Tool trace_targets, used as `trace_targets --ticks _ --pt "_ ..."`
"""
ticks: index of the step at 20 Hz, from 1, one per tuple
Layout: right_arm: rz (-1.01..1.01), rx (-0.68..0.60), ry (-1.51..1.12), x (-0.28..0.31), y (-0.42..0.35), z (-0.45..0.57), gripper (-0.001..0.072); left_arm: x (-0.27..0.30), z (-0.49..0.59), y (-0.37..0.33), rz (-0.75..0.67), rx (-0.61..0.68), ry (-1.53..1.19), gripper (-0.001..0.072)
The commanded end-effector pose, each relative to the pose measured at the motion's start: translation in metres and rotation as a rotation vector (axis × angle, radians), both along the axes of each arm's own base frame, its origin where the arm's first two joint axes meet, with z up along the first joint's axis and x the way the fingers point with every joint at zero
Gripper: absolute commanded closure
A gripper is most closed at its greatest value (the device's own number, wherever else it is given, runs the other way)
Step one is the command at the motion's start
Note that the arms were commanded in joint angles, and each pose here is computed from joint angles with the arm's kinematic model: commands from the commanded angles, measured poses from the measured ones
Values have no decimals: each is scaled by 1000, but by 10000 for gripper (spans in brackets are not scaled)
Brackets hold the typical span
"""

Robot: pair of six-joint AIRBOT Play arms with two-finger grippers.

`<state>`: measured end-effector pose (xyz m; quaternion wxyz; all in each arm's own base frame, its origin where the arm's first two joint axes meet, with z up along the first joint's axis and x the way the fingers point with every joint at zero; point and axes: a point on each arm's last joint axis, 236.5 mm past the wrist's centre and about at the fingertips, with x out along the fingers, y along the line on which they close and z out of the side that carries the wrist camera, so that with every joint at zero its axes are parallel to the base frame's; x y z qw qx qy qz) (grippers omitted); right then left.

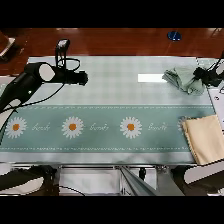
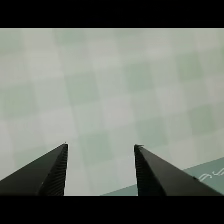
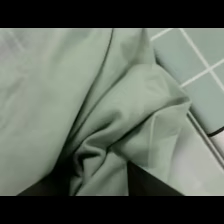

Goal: Fold the shirts.

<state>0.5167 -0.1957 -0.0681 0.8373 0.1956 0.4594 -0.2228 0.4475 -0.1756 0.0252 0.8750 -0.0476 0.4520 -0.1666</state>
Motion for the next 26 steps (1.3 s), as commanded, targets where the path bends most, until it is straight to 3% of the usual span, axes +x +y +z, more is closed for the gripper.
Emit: trace_targets --ticks 1,3,6,11,18,23,26 --pt "75 208 100 -6 39 -41 372 -1 -7 -1 -3 5 20 199" --pt "174 292 91 -2 67 -31 681 -10 -8 0 -12 7 57 200" --pt "294 335 -15 13 91 31 680 -26 2 19 -21 34 151 200" --pt "384 183 -386 15 105 230 680 -67 35 61 16 31 181 200" --pt "523 -25 -802 -83 161 444 680 -163 29 2 -59 -191 124 200" --pt "630 -135 -1053 -156 206 557 680 -171 44 -26 -115 -246 50 200" --pt "748 -121 -1065 -194 242 568 680 -156 53 -27 -92 -260 -24 200"
